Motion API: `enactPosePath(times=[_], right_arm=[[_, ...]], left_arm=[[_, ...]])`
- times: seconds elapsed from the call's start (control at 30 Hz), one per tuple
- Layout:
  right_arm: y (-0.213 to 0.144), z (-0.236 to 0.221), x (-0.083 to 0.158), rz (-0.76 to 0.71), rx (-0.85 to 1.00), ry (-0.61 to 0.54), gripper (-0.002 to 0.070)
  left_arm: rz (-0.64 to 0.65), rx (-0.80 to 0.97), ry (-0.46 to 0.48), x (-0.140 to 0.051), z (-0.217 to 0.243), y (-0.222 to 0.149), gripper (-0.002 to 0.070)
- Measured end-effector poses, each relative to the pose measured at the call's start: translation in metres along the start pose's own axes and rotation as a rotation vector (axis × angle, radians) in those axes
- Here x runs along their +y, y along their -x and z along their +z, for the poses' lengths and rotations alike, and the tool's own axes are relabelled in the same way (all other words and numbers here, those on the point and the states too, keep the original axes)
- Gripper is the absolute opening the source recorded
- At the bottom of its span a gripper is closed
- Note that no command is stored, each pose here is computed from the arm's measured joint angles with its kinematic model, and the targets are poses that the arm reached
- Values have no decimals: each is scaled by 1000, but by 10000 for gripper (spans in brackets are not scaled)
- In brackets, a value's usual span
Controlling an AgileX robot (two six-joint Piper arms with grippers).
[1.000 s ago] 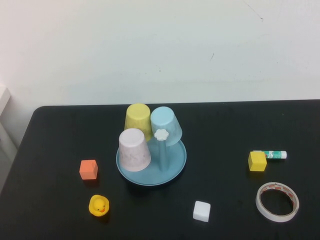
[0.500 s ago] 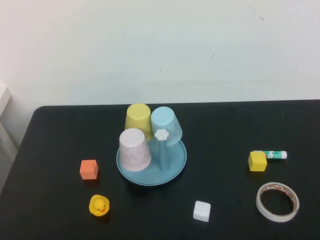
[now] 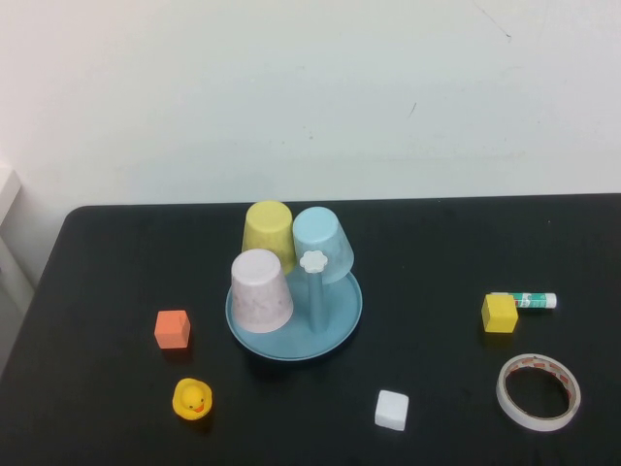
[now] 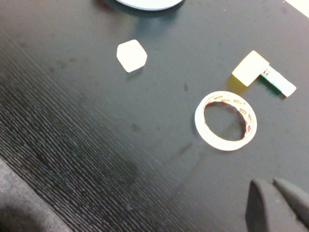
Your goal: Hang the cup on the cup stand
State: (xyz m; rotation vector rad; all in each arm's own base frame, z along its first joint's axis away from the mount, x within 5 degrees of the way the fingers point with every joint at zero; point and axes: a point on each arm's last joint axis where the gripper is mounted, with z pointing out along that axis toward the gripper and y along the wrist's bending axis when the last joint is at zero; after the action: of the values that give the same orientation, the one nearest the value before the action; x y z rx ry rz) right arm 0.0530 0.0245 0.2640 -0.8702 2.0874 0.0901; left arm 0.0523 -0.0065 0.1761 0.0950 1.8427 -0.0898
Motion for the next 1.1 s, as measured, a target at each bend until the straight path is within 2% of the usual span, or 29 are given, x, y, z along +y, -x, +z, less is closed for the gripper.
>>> enactPosePath(times=[0.5, 0.63, 0.73, 0.9, 1.0, 1.1], right_arm=[[0, 0, 0, 0, -1, 0, -1], [-2, -2, -1, -17, -60, -30, -1], [-7, -5, -3, 12, -167, -116, -1], [-24, -3, -4, 73, -354, -366, -1], [-38, 6, -3, 155, -394, -467, -1], [-56, 25, -2, 259, -347, -521, -1]], left_arm=[[0, 0, 0, 0, 0, 0, -1], [0, 0, 0, 0, 0, 0, 0], [0, 0, 0, 0, 0, 0, 0], [-8, 0, 0, 0, 0, 0, 0], [-8, 0, 0, 0, 0, 0, 0], [-8, 0, 0, 0, 0, 0, 0]])
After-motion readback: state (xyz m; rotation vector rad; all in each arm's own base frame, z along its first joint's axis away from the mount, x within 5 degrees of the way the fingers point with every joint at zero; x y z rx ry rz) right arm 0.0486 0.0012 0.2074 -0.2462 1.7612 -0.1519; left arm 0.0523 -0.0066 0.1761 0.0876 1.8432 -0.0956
